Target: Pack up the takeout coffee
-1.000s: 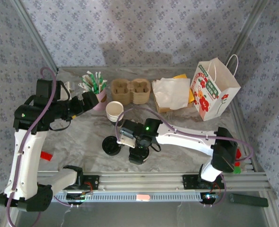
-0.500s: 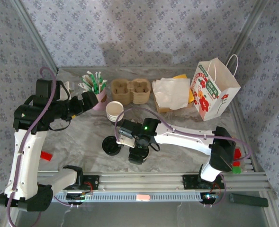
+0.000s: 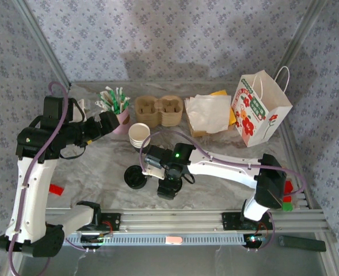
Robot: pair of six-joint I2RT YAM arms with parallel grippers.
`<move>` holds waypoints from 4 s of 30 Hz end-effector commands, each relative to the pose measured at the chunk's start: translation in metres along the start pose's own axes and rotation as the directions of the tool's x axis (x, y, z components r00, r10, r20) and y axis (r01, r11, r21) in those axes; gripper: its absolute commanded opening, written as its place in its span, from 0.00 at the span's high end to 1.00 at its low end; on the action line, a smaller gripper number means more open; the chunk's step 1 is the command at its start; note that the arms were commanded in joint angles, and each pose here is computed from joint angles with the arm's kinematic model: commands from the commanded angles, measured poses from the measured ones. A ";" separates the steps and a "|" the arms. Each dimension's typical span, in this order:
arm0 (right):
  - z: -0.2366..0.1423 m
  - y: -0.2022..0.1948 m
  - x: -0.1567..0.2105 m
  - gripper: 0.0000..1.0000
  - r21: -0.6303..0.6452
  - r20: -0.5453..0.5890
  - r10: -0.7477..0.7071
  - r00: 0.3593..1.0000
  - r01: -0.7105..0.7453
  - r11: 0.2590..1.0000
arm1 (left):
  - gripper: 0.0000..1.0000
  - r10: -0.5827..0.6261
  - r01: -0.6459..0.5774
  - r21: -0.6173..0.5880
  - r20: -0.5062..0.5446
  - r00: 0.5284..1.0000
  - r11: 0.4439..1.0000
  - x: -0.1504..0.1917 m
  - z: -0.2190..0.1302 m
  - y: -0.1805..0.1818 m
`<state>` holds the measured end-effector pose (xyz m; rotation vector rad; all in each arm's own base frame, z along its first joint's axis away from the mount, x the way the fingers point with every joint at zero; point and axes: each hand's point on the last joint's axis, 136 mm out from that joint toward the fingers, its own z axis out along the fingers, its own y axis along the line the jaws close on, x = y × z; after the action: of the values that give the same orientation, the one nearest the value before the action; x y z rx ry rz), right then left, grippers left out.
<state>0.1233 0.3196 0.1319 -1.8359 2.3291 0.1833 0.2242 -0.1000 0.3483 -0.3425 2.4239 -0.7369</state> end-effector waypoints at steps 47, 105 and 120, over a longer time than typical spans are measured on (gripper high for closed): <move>-0.120 -0.012 -0.027 0.08 -0.067 0.296 0.398 0.868 -0.397 0.915 | 0.00 0.084 -0.084 -0.018 -0.019 0.996 0.996 0.011 -0.010 0.006; -0.035 0.004 -0.002 0.41 -0.132 0.156 -0.442 0.883 0.462 0.877 | 0.00 0.895 -0.873 0.260 0.060 0.442 0.413 0.133 -0.042 0.021; -0.019 0.001 -0.002 0.43 -0.120 0.120 -0.453 0.883 0.466 0.876 | 0.00 0.892 -0.874 0.230 0.051 0.450 0.428 0.126 -0.036 0.023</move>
<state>0.1211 0.3158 0.1529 -2.3166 1.8101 0.3859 0.0971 -0.1151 0.3061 1.0274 2.0879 -0.5020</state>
